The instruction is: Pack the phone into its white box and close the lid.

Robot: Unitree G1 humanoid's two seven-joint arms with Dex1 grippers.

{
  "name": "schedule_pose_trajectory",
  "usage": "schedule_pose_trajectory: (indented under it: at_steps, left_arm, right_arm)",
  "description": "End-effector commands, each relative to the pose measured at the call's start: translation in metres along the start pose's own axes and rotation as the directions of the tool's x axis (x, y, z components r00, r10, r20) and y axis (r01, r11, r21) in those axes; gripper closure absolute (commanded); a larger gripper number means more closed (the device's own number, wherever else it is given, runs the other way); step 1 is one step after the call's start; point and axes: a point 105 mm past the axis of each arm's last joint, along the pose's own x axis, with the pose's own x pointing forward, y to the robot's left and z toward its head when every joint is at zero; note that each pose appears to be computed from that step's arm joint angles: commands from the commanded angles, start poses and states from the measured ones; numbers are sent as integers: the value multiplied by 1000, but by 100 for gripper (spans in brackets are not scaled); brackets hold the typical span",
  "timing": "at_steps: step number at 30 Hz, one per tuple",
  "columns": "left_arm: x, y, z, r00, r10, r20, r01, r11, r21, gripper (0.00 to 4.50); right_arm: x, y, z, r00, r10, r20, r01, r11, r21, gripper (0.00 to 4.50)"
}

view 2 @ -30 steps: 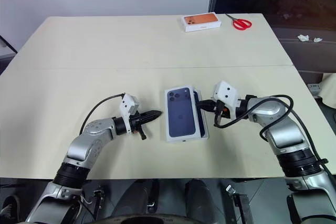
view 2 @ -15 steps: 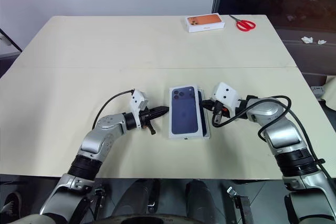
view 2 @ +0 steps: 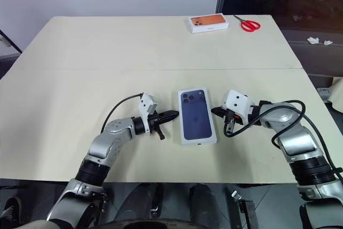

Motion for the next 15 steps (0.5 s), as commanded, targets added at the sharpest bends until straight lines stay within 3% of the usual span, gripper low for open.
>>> schedule_pose_trajectory:
  at_steps: [1,9,15]
  left_arm:
    - [9,-14,3,998,-57,12,57,998,25,450]
    - [7,-15,9,998,-51,32,50,998,27,450]
    - [6,-15,6,998,-49,27,48,999,25,450]
  right_arm:
    - [6,5,8,999,14,31,-13,999,-34,448]
    - [-10,-23,7,997,-72,-1,72,994,-77,448]
    - [-20,-45,65,953,-132,274,109,989,101,448]
